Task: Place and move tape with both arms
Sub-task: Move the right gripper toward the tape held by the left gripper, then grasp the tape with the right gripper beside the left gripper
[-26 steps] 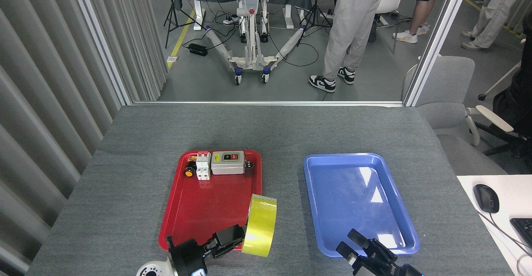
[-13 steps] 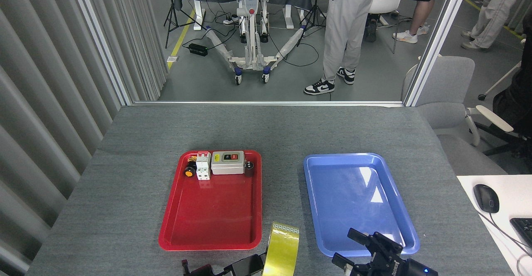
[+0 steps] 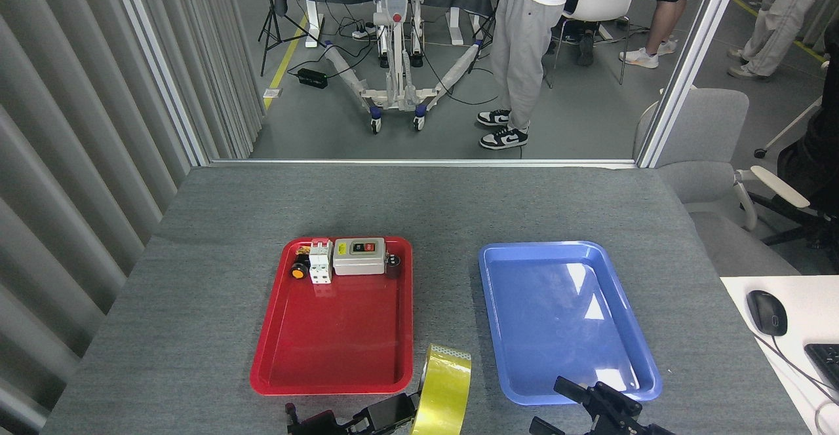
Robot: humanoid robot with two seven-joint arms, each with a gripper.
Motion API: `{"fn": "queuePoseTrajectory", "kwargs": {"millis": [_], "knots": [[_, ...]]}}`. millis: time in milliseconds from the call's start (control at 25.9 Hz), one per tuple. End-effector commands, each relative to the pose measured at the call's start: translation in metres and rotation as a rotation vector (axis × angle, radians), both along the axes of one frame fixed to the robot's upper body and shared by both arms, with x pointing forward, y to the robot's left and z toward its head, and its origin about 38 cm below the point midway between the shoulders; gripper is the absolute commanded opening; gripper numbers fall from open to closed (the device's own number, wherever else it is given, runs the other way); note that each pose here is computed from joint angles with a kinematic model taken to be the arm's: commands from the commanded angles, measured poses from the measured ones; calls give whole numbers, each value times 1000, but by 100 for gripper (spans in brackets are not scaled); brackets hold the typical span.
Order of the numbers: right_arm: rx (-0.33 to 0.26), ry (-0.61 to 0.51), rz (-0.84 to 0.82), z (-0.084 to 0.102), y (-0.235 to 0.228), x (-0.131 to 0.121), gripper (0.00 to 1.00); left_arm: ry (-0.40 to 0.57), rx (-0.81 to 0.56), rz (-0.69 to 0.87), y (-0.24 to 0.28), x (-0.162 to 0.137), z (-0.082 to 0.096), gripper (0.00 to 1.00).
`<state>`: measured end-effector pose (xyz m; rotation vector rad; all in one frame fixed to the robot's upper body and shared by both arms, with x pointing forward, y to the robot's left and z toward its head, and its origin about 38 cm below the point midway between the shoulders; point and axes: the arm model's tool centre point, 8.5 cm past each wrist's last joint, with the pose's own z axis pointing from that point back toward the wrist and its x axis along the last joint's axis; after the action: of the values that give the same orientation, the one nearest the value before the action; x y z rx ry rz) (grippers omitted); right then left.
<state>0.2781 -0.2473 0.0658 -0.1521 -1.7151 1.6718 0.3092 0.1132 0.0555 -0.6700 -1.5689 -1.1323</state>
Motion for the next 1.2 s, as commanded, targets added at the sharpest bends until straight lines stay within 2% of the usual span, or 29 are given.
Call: {"fn": "queuePoseTrajectory", "kwargs": {"millis": [0,271,580,773,850,1159], "knots": [[0,-20,18,3,11,7,99,-7,5,-1,1,2,1,0],[-1,-83,111,14,55,28,97,-16,4,-1,2,5,5,0],[12,-78,137,12,82,60,90,-19,6,1,3,7,6,0],[12,-45,130,2,84,63,84,-21,7,6,5,7,6,0],[23,-50,142,4,92,66,80,-23,9,9,6,7,6,0],[35,-65,183,10,111,69,79,-24,7,10,7,7,6,0]]}}
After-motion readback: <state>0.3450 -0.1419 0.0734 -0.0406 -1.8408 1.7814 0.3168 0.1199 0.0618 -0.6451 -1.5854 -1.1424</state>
